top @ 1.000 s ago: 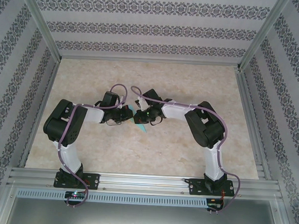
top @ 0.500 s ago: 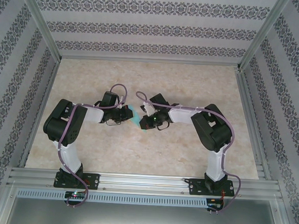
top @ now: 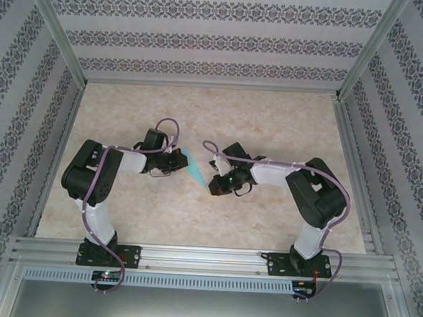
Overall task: Fold a paper plane with a square sheet of paper (pick it up from the middle)
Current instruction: Fold the wing for the fifth time at the center of the table, then move the paper plane to the top-center of the table.
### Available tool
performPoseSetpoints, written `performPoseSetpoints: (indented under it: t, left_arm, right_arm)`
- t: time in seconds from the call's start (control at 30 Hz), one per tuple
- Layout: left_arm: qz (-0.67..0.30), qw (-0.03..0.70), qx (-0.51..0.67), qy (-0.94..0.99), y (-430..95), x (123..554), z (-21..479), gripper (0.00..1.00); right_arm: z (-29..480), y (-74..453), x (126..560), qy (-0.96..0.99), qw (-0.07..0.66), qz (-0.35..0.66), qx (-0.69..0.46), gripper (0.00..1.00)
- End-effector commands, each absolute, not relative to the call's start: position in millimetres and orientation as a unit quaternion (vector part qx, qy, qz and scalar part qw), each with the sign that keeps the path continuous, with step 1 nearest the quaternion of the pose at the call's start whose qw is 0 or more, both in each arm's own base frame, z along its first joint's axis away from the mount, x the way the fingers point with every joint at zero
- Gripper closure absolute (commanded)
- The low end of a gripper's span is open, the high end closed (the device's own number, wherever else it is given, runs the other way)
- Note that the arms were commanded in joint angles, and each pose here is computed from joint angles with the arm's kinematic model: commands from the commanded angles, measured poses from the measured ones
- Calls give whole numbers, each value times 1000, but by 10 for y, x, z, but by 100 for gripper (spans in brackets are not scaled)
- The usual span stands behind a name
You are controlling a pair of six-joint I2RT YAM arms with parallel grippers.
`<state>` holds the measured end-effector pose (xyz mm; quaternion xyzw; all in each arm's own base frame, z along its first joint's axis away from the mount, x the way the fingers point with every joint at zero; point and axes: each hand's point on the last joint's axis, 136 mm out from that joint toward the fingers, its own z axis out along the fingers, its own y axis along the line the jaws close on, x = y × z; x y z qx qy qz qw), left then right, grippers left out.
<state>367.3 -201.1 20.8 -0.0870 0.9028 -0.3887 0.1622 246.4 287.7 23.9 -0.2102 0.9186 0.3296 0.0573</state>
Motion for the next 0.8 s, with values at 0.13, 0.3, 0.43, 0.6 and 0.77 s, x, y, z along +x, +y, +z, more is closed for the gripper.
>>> performPoseSetpoints:
  t: [0.13,0.3,0.43,0.6,0.77]
  left_arm:
    - [-341,161,-100,921,-1874,3690,467,80]
    - [-285,174,-94,938,-1845,3623,784,55]
    - [-175,162,-93,967,-1728,3502,838,43]
    - [-68,154,-100,981,-1722,3449,807,30]
    - [2,149,-99,984,-1825,3509,713,21]
  right_arm:
    - [830,2758,3115,921,181,305,-160,84]
    - [889,2413,3444,931,248,254,-80,51]
    - [853,2227,3481,931,255,254,-54,32]
    - [878,2046,3520,911,288,296,-2,13]
    - [857,1925,3532,911,303,278,18,9]
